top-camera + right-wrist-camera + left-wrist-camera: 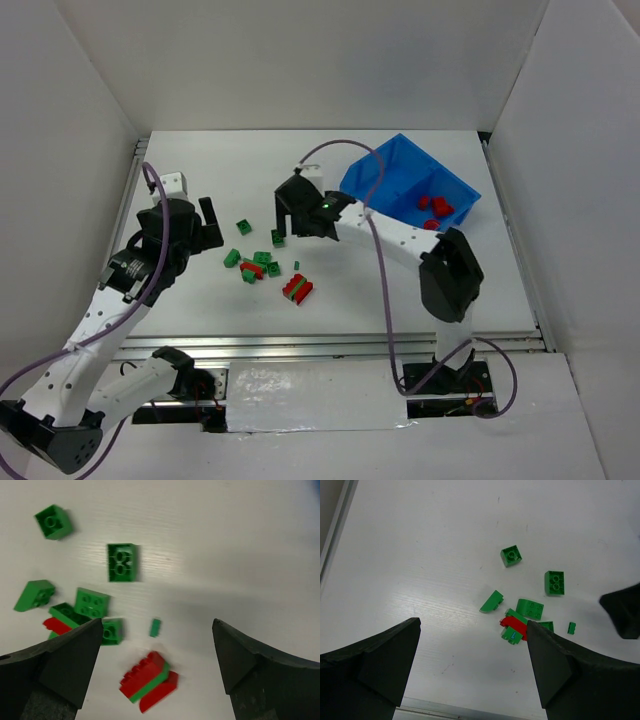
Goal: Sort the legos into containers by color
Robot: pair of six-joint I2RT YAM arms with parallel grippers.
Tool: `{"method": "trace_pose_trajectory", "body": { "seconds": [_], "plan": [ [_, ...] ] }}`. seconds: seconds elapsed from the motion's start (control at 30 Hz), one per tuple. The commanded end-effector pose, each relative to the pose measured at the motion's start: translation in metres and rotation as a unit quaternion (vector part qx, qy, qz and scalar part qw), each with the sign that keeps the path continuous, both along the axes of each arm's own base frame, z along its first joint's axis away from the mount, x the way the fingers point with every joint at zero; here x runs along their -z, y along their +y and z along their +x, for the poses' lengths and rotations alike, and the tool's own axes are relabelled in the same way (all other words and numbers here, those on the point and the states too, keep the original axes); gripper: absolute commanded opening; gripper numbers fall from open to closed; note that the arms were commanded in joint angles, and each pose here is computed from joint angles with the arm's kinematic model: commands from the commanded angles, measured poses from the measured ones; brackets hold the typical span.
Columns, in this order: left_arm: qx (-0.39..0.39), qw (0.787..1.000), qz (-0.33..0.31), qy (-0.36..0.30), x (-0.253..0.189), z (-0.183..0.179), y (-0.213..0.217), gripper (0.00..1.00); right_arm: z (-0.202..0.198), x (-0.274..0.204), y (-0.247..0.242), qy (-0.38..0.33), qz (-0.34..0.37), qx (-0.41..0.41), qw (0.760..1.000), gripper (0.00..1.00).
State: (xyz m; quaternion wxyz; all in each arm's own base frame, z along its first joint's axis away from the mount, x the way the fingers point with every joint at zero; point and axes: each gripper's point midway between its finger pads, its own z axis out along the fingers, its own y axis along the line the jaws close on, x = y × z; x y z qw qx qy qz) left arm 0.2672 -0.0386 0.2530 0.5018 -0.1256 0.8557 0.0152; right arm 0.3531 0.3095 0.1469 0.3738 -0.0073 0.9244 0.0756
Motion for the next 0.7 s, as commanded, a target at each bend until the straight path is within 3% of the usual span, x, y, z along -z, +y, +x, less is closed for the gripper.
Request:
{"method": "trace_pose_trajectory", "body": {
  "seconds": [0.0, 0.07, 0.1, 0.13, 0.3, 0.4, 0.43, 0.67],
  "plan": [
    [-0.005, 1.0, 0.004, -0.007, -0.003, 0.004, 0.002, 1.0, 0.024, -0.002, 0.046, -0.01, 0.017, -0.068, 0.998, 0.97],
    [-0.008, 1.0, 0.004, -0.008, -0.004, 0.004, 0.003, 0.99, 0.029, 0.034, 0.057, 0.033, -0.012, -0.078, 0.996, 0.96],
    [-0.011, 1.0, 0.006, -0.01, -0.004, 0.004, 0.005, 1.0, 0.04, 0.019, 0.071, 0.019, -0.002, -0.088, 0.996, 0.96],
    [-0.011, 1.0, 0.006, -0.01, -0.004, 0.003, 0.005, 1.0, 0.043, 0.045, 0.075, 0.038, -0.019, -0.092, 0.995, 0.96],
    [-0.012, 1.0, 0.002, -0.014, -0.006, 0.002, 0.005, 0.99, 0.056, 0.074, 0.093, 0.059, -0.041, -0.114, 0.991, 0.93],
    [-0.01, 1.0, 0.003, -0.013, -0.006, 0.003, 0.005, 1.0, 0.051, 0.086, 0.095, 0.075, -0.041, -0.123, 0.989, 0.84],
    [-0.012, 1.0, 0.002, -0.014, -0.007, 0.003, 0.005, 0.99, 0.049, 0.09, 0.096, 0.08, -0.039, -0.125, 0.988, 0.75],
    [-0.011, 1.0, 0.001, -0.018, -0.008, 0.002, 0.005, 1.0, 0.038, 0.1, 0.09, 0.089, -0.037, -0.127, 0.987, 0.47]
  ]
}}
